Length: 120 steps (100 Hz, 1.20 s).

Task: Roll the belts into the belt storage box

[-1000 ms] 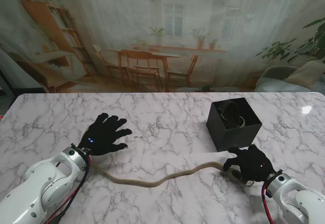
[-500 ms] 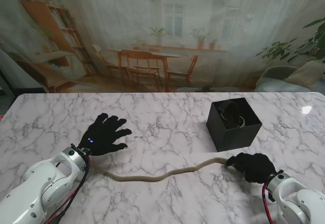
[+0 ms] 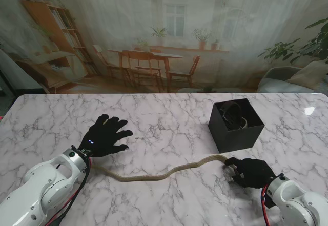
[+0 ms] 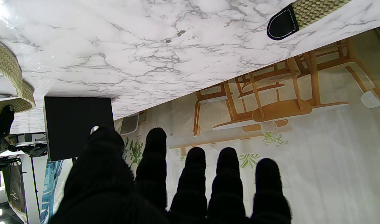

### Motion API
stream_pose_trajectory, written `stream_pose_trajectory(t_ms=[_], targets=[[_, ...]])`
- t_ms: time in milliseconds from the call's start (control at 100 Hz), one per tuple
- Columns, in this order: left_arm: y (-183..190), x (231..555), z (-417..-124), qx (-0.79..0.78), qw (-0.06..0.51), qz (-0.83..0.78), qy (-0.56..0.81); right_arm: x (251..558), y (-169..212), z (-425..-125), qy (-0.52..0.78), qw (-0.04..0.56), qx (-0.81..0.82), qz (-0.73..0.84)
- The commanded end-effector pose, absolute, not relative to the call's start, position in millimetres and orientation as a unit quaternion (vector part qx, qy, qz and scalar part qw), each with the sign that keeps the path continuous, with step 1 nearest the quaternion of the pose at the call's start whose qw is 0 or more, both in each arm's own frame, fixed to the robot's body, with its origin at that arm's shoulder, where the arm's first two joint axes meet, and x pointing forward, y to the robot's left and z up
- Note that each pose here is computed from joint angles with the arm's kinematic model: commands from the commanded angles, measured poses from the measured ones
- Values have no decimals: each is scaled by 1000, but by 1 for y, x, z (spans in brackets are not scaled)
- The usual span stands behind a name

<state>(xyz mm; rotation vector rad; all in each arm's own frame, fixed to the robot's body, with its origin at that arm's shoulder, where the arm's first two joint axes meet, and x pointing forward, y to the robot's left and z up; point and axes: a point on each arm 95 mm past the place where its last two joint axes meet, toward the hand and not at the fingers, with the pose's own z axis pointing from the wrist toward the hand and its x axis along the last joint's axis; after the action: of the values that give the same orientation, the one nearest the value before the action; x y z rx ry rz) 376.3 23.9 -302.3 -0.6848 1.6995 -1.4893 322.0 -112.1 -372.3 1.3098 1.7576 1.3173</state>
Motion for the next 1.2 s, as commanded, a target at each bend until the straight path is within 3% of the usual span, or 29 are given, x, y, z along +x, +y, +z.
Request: stream_pose_trajectory(t_ms=[0,130,310,920,1190], targets=[[23,376,-304,-272,378,-579,669,319,-107,-375,664,289,484,491],[22,376,-305,-272,376,-579,670,321,-110,-375,680,314,456,480],[22,377,-305,-272,376,-580,670,321,-110,-373,670,305,474,483],[20,377,-306,-278,367,-584,668,318,-83,-372,653,187,544,492],[19,378,-306,-279,364,-585,668,317,-86,-369,682,191,525,471]])
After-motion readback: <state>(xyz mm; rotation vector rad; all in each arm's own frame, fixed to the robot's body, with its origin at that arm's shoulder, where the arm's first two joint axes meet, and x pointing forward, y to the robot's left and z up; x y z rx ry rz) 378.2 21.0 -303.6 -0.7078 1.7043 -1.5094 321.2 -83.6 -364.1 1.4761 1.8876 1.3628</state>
